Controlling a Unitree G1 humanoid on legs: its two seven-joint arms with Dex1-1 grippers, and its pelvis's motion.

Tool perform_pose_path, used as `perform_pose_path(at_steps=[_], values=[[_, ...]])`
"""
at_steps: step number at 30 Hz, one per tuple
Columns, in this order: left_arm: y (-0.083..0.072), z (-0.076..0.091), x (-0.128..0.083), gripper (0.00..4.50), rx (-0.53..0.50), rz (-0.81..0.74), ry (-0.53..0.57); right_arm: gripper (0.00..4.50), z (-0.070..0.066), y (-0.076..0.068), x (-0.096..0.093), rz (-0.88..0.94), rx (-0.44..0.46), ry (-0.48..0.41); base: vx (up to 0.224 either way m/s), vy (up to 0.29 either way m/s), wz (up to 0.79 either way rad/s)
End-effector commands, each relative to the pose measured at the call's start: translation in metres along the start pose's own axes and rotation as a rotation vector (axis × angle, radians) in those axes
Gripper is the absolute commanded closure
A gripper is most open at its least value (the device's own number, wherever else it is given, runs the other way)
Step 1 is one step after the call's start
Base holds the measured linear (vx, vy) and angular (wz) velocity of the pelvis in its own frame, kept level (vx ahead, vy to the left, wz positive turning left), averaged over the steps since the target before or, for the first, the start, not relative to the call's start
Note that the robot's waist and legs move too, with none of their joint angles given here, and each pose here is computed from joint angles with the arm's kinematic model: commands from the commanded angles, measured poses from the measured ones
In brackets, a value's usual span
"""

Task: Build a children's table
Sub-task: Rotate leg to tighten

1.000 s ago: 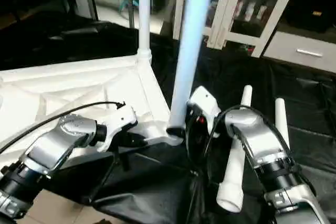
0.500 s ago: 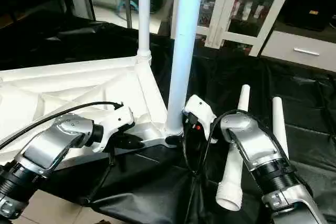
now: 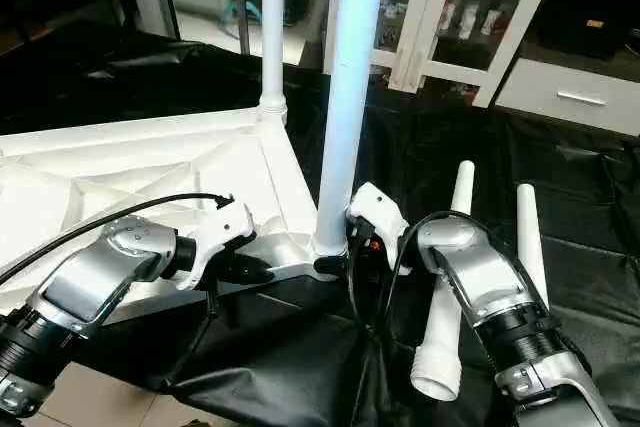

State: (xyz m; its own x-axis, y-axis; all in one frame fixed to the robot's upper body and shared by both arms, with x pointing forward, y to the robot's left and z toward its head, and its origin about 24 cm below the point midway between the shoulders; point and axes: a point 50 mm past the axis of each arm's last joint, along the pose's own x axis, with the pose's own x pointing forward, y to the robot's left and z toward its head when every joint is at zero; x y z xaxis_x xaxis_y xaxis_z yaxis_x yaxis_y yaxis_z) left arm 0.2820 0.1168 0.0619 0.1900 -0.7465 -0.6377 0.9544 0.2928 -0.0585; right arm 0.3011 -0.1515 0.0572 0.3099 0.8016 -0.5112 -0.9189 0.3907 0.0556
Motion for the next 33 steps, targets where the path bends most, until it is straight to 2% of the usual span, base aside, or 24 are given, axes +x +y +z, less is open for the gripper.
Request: perform_pose_path(at_steps=[1,7,10,14,15,17,18,21,22,23,26,30,33], values=[[-0.015,-0.006,0.011,4.5,-0.019,-0.108,0.022,1.75,0.01,-0.004,0.0,-0.014,-0.035,-0.025,0.0,0.0,0.0],[-0.015,-0.007,0.011,4.5,-0.029,-0.108,0.021,1.77,0.008,-0.004,0.002,-0.028,-0.011,-0.046,0.0,0.0,0.0],[-0.006,0.0,0.018,4.5,-0.075,-0.002,-0.061,1.77,0.005,-0.014,0.011,-0.186,0.106,-0.132,0.0,0.0,0.0],[0.003,0.007,0.027,4.5,-0.133,0.085,-0.125,1.78,0.001,-0.017,0.021,-0.3,0.191,-0.176,0.0,0.0,0.0],[0.008,0.012,0.034,4.5,-0.174,0.147,-0.159,1.78,-0.001,-0.02,0.029,-0.393,0.263,-0.201,0.0,0.0,0.0],[0.015,0.017,0.041,4.5,-0.216,0.219,-0.189,1.78,-0.003,-0.023,0.035,-0.501,0.326,-0.209,0.0,0.0,0.0],[0.015,0.017,0.041,4.5,-0.216,0.219,-0.189,1.78,-0.003,-0.023,0.035,-0.501,0.326,-0.209,0.0,0.0,0.0],[0.029,0.023,0.051,4.5,-0.3,0.382,-0.206,1.78,-0.007,-0.026,0.049,-0.707,0.405,-0.195,0.0,0.0,0.0],[0.029,0.024,0.051,4.5,-0.302,0.387,-0.205,1.78,-0.007,-0.026,0.049,-0.714,0.408,-0.195,0.0,0.0,0.0],[0.036,0.025,0.056,4.5,-0.332,0.484,-0.204,1.78,-0.007,-0.026,0.055,-0.819,0.444,-0.2,0.0,0.0,0.0],[0.042,0.032,0.063,4.5,-0.352,0.614,-0.229,1.78,-0.001,-0.021,0.07,-0.924,0.515,-0.219,0.0,0.0,0.0],[0.041,0.038,0.067,4.5,-0.348,0.636,-0.241,1.78,0.01,-0.017,0.08,-0.94,0.543,-0.256,0.0,0.0,0.0],[0.04,0.04,0.068,4.5,-0.338,0.616,-0.247,1.78,0.021,-0.018,0.081,-0.929,0.511,-0.308,0.0,0.0,0.0]])
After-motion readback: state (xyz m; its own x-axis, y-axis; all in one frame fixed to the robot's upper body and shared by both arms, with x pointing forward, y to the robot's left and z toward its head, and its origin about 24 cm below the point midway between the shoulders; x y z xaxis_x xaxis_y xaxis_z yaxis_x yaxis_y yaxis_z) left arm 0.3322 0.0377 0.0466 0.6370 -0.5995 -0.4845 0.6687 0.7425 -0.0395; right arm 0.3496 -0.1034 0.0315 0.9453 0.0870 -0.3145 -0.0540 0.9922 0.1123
